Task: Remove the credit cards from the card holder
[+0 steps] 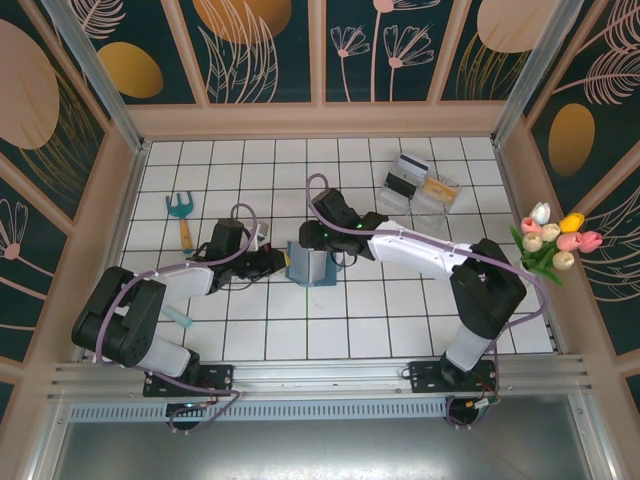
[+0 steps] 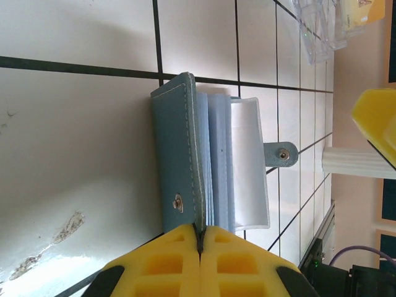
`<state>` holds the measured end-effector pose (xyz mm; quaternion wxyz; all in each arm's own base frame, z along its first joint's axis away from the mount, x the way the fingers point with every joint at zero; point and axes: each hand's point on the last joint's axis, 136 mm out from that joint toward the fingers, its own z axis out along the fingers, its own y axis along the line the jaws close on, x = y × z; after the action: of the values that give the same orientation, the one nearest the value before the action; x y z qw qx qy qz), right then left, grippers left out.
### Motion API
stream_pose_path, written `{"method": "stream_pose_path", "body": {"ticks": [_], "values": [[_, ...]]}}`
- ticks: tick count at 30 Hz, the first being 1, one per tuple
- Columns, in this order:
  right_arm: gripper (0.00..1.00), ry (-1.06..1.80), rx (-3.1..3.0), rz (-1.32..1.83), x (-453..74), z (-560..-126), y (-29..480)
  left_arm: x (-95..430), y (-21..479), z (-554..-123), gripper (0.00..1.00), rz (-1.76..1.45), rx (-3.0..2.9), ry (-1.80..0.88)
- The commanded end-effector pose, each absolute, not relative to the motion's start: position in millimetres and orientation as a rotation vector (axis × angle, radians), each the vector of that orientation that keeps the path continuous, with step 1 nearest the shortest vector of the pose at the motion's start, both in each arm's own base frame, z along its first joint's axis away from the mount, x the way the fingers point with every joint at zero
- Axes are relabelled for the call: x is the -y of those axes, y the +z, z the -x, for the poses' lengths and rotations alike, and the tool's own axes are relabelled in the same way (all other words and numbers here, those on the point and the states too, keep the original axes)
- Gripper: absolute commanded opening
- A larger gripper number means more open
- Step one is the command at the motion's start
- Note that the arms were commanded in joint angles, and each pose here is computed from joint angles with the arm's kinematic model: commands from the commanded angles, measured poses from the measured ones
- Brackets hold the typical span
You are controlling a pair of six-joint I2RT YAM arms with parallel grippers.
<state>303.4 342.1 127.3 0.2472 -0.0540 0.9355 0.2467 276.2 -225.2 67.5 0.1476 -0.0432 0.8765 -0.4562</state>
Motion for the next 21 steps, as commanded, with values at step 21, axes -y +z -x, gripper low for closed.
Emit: {"method": "stream_pose_path", "body": {"ticks": [21], "values": [[0.38,0.751,-2.734,0.237,-371,-287,71,226,72,-276,0.00,0.117,-2.513,-1.315]]}}
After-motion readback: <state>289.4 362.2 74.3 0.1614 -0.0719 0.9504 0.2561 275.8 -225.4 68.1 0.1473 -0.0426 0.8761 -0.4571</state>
